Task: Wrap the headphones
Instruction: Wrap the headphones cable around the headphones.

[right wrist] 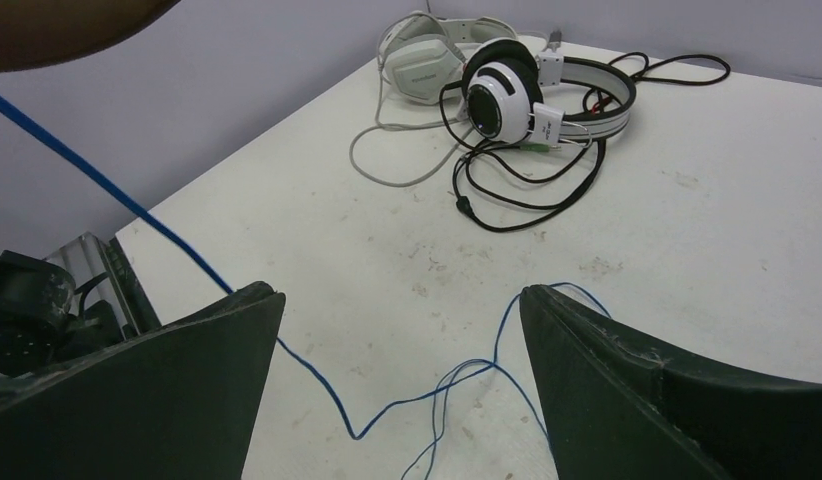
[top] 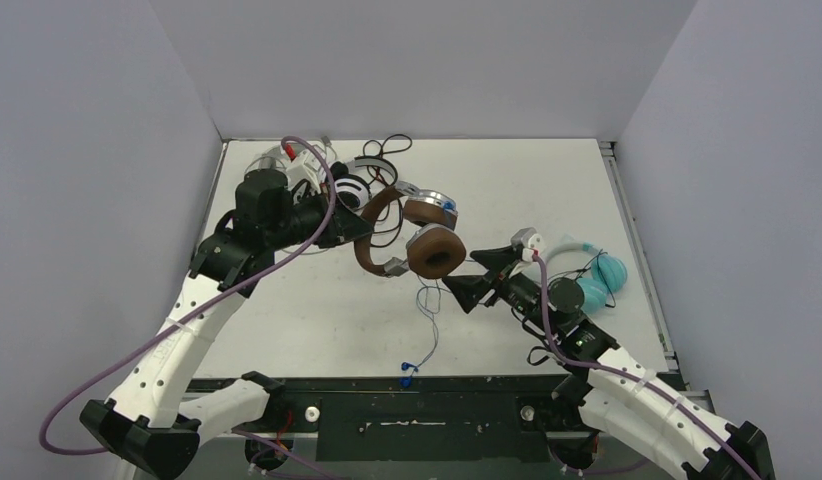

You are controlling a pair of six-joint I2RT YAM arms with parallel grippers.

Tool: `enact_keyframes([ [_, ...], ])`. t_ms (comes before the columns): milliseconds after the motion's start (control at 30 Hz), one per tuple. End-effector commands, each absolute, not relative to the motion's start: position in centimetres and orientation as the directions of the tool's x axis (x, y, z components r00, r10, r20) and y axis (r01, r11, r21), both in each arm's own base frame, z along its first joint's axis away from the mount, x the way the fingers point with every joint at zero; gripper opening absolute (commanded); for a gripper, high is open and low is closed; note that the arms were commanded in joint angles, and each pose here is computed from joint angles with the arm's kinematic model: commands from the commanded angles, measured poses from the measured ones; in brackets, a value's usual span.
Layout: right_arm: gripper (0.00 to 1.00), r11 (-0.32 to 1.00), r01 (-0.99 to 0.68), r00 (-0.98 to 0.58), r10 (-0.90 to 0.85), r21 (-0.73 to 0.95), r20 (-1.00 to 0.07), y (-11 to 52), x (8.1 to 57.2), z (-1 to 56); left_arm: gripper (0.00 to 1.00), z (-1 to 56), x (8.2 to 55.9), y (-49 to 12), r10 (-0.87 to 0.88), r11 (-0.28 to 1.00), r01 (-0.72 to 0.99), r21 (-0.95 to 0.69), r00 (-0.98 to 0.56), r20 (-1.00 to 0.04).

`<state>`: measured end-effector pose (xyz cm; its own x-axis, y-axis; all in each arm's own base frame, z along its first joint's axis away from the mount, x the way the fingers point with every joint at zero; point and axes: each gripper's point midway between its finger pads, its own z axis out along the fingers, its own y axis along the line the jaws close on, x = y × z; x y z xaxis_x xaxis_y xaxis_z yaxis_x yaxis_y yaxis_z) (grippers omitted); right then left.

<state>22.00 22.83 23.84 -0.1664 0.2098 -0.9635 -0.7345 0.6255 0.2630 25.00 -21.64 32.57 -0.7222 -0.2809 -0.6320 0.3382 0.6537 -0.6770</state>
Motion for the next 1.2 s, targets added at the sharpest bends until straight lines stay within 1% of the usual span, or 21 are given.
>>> enact_keyframes([
  [0,0.9,0.637,-0.733,-0.086,0.263,0.24,-0.961,22.0,22.0,25.7,0.0,36.5,24.7,-23.1,-0.324,0.532,0.436,-0.726,-0.688,-0.65],
  [133,0.89,0.651,-0.724,-0.045,0.287,0.229,-0.957,20.8,21.2,26.4,0.0,36.6,24.8,-22.9,-0.335,0.542,0.431,-0.722,-0.677,-0.655],
  [233,0.89,0.59,-0.783,-0.023,0.289,0.197,-0.957,21.1,19.3,26.5,0.0,37.0,24.8,-22.9,-0.336,0.539,0.437,-0.72,-0.672,-0.659],
  [367,0.89,0.51,-0.841,-0.032,0.289,0.182,-0.957,21.9,17.7,26.1,0.0,37.7,24.8,-23.0,-0.336,0.528,0.449,-0.721,-0.669,-0.663],
  [533,0.89,0.469,-0.867,-0.058,0.243,0.17,-0.968,23.4,18.0,25.5,0.0,38.8,24.5,-23.6,-0.336,0.486,0.478,-0.732,-0.671,-0.661],
  [767,0.79,0.396,-0.9,-0.112,0.193,0.182,-0.975,26.4,19.4,24.6,0.0,39.0,23.9,-24.3,-0.353,0.417,0.474,-0.776,-0.702,-0.619],
  [800,0.77,0.378,-0.907,-0.119,0.196,0.187,-0.973,26.8,19.5,24.6,0.0,39.1,23.8,-24.4,-0.359,0.402,0.473,-0.784,-0.706,-0.61],
  [933,0.63,0.314,-0.921,-0.167,0.212,0.229,-0.963,28.5,19.7,24.1,0.0,39.3,23.4,-24.5,-0.383,0.362,0.462,-0.81,-0.718,-0.581],
  [1067,0.48,0.251,-0.936,-0.197,0.203,0.245,-0.959,30.8,19.5,23.7,0.0,39.4,23.6,-24.7,-0.409,0.331,0.446,-0.832,-0.726,-0.552],
  [1100,0.43,0.243,-0.938,-0.203,0.194,0.248,-0.96,31.5,19.5,23.5,0.0,39.5,23.7,-24.9,-0.415,0.315,0.441,-0.84,-0.732,-0.54],
  [1167,0.27,0.229,-0.94,-0.216,0.176,0.254,-0.96,32.9,19.2,23.1,0.0,39.9,24.0,-25.2,-0.429,0.281,0.442,-0.852,-0.736,-0.524],
])
